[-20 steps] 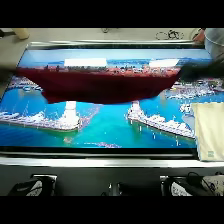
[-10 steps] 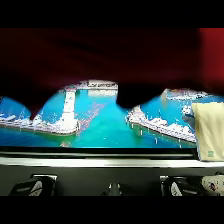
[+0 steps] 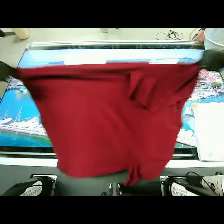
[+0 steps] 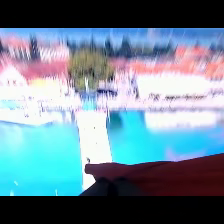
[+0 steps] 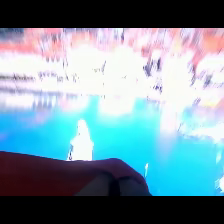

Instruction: Fold the shirts.

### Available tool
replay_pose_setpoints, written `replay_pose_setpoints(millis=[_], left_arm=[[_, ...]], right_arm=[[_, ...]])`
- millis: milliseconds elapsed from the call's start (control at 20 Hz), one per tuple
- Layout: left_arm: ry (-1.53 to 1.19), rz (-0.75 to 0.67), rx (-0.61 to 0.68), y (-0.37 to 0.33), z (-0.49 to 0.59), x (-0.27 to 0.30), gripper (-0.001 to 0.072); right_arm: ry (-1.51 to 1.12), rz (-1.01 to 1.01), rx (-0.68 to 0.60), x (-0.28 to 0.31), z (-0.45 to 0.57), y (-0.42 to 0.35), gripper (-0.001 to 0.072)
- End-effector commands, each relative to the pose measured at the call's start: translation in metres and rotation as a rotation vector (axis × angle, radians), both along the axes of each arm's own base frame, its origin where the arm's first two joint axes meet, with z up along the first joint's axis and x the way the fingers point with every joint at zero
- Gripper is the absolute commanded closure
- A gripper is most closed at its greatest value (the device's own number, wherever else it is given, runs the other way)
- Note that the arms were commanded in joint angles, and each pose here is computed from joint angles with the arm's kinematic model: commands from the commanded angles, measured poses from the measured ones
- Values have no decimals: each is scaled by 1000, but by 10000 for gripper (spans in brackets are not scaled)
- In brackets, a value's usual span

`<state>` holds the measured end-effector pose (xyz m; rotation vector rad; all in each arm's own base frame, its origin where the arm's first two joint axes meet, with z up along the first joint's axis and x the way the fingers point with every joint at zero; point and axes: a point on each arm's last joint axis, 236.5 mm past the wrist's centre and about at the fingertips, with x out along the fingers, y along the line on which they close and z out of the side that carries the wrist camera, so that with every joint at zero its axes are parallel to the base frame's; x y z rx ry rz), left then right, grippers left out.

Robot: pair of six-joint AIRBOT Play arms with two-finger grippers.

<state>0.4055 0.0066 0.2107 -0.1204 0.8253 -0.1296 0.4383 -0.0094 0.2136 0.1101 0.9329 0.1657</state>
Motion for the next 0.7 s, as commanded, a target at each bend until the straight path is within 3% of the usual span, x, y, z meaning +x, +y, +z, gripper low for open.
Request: replay_pose_setpoints(millis=[0,200,400,500,650], left_arm=[[209,25,-79,-1,-130,42,683],[181,43,-150,-14,-178,109,682],[221,29,-157,-21,-214,137,681],[225,40,-149,-11,-215,139,680],[380,18,-147,-4,-238,108,681]], right_arm=[[260,11,41,53,-138,17,691],[241,-113,124,113,-214,44,690],[170,-167,166,137,-219,44,690],[229,-110,113,117,-216,42,690],[538,-55,60,42,-237,43,690]])
